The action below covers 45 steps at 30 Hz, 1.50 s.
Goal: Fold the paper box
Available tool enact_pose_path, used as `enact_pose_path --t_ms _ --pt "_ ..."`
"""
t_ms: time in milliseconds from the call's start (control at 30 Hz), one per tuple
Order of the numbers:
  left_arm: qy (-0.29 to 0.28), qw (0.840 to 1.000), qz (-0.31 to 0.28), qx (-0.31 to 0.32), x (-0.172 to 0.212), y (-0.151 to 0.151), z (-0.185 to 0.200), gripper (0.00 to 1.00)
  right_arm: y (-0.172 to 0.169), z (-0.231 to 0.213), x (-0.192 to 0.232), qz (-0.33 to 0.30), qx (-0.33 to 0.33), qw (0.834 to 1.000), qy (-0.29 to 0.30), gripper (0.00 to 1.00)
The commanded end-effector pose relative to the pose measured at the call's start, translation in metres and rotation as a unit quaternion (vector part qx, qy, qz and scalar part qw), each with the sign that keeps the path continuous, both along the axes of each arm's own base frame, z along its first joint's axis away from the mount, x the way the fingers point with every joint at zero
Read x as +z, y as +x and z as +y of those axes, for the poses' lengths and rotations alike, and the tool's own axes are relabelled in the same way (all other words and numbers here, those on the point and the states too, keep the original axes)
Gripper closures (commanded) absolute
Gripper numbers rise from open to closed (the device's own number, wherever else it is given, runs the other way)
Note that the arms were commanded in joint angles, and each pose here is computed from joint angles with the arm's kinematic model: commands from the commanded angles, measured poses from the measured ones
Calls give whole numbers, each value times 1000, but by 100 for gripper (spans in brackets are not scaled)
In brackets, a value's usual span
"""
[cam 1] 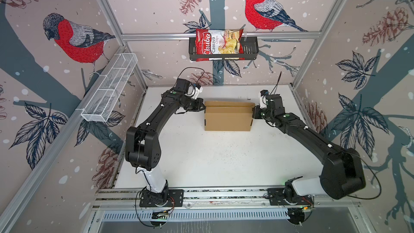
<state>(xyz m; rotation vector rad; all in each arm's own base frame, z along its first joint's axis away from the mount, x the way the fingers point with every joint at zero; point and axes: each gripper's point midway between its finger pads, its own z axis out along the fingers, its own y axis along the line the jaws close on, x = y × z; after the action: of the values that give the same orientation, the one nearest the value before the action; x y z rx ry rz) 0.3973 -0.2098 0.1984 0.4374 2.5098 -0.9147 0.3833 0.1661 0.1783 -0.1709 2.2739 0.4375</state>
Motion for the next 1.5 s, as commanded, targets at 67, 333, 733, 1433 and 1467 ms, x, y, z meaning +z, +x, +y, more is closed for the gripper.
enact_pose_path --t_ms 67,333,733,1433,1467 --pt "-34 999 34 -19 -6 -12 -10 100 -26 6 -28 71 24 997 -2 100" --pt "-13 999 43 -12 -17 -17 -4 100 -25 7 -28 70 25 997 0 100" --pt "20 999 42 -3 -18 -17 14 100 -26 8 -27 70 25 997 0 100" --pt "-10 1000 26 -6 0 -17 8 91 -27 11 -30 72 23 997 -6 100" --pt "-8 1000 27 -6 -1 -18 8 89 -27 11 -30 71 23 997 -6 100"
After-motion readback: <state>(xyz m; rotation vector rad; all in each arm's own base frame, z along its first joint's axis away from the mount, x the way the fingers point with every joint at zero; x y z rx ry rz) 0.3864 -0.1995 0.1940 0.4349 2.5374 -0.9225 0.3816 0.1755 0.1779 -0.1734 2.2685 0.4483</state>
